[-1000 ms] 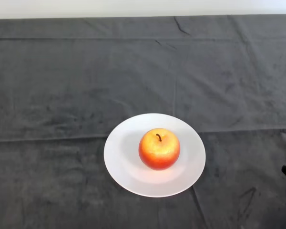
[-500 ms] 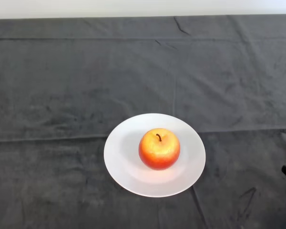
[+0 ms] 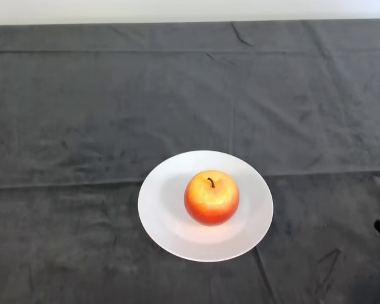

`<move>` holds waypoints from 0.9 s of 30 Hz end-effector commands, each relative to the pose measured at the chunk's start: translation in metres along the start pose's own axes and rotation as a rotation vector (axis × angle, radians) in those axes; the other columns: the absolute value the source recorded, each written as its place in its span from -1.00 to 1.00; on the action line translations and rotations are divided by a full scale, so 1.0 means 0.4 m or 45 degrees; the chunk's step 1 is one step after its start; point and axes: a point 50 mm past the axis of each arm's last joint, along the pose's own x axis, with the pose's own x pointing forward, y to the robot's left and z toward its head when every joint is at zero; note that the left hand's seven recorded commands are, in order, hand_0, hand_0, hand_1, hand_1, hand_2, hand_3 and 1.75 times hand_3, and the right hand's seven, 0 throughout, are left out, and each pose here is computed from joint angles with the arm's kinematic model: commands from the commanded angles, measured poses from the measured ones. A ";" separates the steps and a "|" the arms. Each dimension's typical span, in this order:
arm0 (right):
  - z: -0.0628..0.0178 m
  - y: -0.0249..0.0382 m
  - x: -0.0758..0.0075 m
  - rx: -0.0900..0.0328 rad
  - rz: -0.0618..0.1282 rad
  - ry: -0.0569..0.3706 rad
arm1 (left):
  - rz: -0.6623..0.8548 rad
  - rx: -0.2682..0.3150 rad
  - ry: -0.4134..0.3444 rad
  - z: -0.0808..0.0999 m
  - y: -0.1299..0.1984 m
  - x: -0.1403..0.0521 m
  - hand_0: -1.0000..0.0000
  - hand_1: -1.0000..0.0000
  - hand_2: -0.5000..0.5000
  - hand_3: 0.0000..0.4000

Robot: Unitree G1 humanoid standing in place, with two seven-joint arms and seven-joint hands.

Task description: Move the apple to the plate

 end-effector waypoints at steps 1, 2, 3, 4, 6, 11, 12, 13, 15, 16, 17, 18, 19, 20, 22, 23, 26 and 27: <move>-0.043 -0.012 -0.009 -0.003 -0.035 0.115 | -0.028 0.016 -0.048 0.024 -0.010 0.025 1.00 1.00 0.00 -1.00; -0.043 -0.012 -0.009 -0.003 -0.035 0.115 | -0.028 0.016 -0.048 0.023 -0.009 0.025 1.00 1.00 0.00 -1.00; -0.043 -0.012 -0.009 -0.003 -0.035 0.115 | -0.029 0.016 -0.048 0.023 -0.007 0.026 1.00 1.00 0.00 -1.00; -0.043 -0.012 -0.009 -0.003 -0.035 0.115 | -0.029 0.016 -0.047 0.023 -0.005 0.026 1.00 1.00 0.00 -1.00; -0.043 -0.012 -0.009 -0.003 -0.035 0.115 | -0.028 0.016 -0.047 0.023 -0.004 0.027 1.00 1.00 0.00 -1.00; -0.043 -0.012 -0.009 -0.003 -0.035 0.115 | -0.028 0.016 -0.046 0.022 -0.008 0.025 1.00 1.00 0.00 -1.00; -0.043 -0.012 -0.009 -0.003 -0.035 0.115 | -0.029 0.016 -0.046 0.022 -0.008 0.025 1.00 1.00 0.00 -1.00; -0.043 -0.012 -0.009 -0.003 -0.035 0.115 | -0.029 0.016 -0.046 0.021 -0.007 0.025 1.00 1.00 0.00 -1.00; -0.043 -0.012 -0.009 -0.003 -0.035 0.115 | -0.029 0.016 -0.046 0.021 -0.007 0.025 1.00 1.00 0.00 -1.00; -0.043 -0.012 -0.009 -0.003 -0.035 0.115 | -0.030 0.016 -0.045 0.021 -0.007 0.025 1.00 1.00 0.00 -1.00; -0.043 -0.012 -0.009 -0.003 -0.035 0.115 | -0.030 0.016 -0.045 0.021 -0.007 0.025 1.00 1.00 0.00 -1.00; -0.043 -0.012 -0.009 -0.003 -0.035 0.115 | -0.030 0.016 -0.045 0.021 -0.008 0.025 1.00 1.00 0.00 -1.00; -0.043 -0.012 -0.009 -0.003 -0.035 0.115 | -0.031 0.016 -0.045 0.020 -0.008 0.025 1.00 1.00 0.00 -1.00; -0.043 -0.012 -0.009 -0.003 -0.035 0.115 | -0.031 0.016 -0.045 0.020 -0.008 0.025 1.00 1.00 0.00 -1.00; -0.043 -0.012 -0.009 -0.003 -0.035 0.115 | -0.032 0.016 -0.044 0.020 -0.007 0.025 1.00 1.00 0.00 -1.00; -0.042 -0.011 -0.010 -0.003 -0.035 0.115 | -0.032 0.016 -0.044 0.020 -0.007 0.025 1.00 1.00 0.00 -1.00; -0.043 -0.012 -0.010 -0.003 -0.035 0.115 | -0.033 0.015 -0.043 0.020 -0.008 0.025 1.00 1.00 0.00 -1.00; -0.043 -0.012 -0.010 -0.003 -0.035 0.115 | -0.034 0.015 -0.043 0.020 -0.009 0.025 1.00 1.00 0.00 -1.00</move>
